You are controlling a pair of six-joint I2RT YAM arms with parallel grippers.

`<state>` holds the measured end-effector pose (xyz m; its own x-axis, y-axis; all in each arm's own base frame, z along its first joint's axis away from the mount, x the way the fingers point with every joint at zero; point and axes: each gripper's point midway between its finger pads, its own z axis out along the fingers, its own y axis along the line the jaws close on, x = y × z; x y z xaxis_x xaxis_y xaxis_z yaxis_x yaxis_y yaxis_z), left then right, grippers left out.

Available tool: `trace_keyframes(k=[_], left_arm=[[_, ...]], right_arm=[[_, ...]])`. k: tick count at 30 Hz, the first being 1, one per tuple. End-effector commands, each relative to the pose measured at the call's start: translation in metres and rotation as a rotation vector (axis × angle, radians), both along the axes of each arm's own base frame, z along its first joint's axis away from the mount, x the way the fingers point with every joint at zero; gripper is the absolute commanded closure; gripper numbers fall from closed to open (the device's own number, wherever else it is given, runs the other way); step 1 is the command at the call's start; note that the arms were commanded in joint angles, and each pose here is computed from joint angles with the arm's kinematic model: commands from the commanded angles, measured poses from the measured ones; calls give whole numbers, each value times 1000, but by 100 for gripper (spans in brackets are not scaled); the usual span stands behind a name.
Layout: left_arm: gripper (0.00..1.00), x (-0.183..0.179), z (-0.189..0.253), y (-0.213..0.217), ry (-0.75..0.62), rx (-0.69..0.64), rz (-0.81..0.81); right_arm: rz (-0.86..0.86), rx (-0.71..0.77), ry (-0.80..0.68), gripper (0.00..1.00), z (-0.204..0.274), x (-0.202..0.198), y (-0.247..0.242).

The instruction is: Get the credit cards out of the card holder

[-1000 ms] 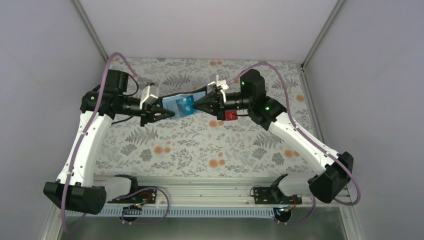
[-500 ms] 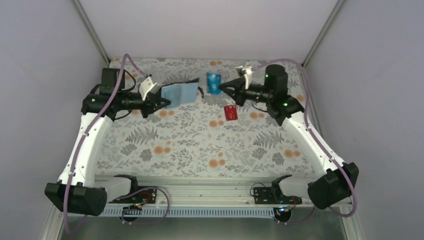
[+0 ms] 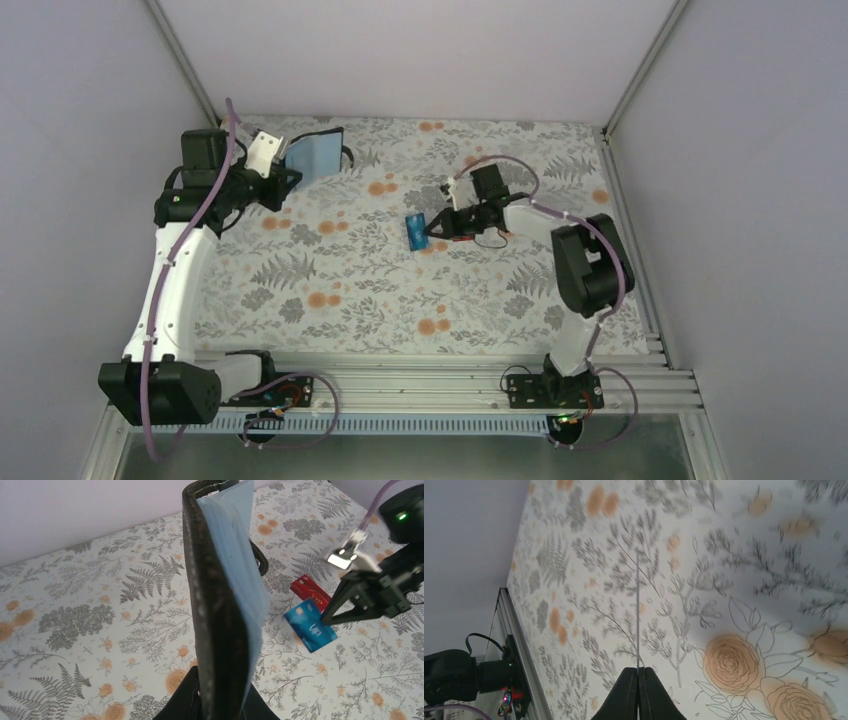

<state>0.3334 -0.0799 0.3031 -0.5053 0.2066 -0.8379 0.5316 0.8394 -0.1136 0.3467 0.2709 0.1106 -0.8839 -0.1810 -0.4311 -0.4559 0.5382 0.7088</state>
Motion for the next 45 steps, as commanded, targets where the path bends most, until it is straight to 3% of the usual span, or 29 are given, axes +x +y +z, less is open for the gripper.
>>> trace_keyframes(k=[1, 12, 19, 34, 39, 45], left_arm=[[98, -1, 11, -2, -39, -30, -3], [98, -4, 9, -5, -33, -33, -24], [97, -5, 9, -6, -30, -37, -30], [97, -6, 9, -8, -27, -47, -45], [97, -8, 9, -11, -27, -55, -63], [97, -11, 11, -16, -27, -70, -93]], right_arm=[[32, 6, 69, 96, -18, 1, 12], [-60, -157, 136, 96, -79, 35, -10], [-104, -201, 139, 96, -91, 51, -22], [-64, -241, 150, 95, -102, 45, -22], [-80, -254, 131, 86, -95, 50, -23], [-115, -265, 36, 67, -54, 60, -26]])
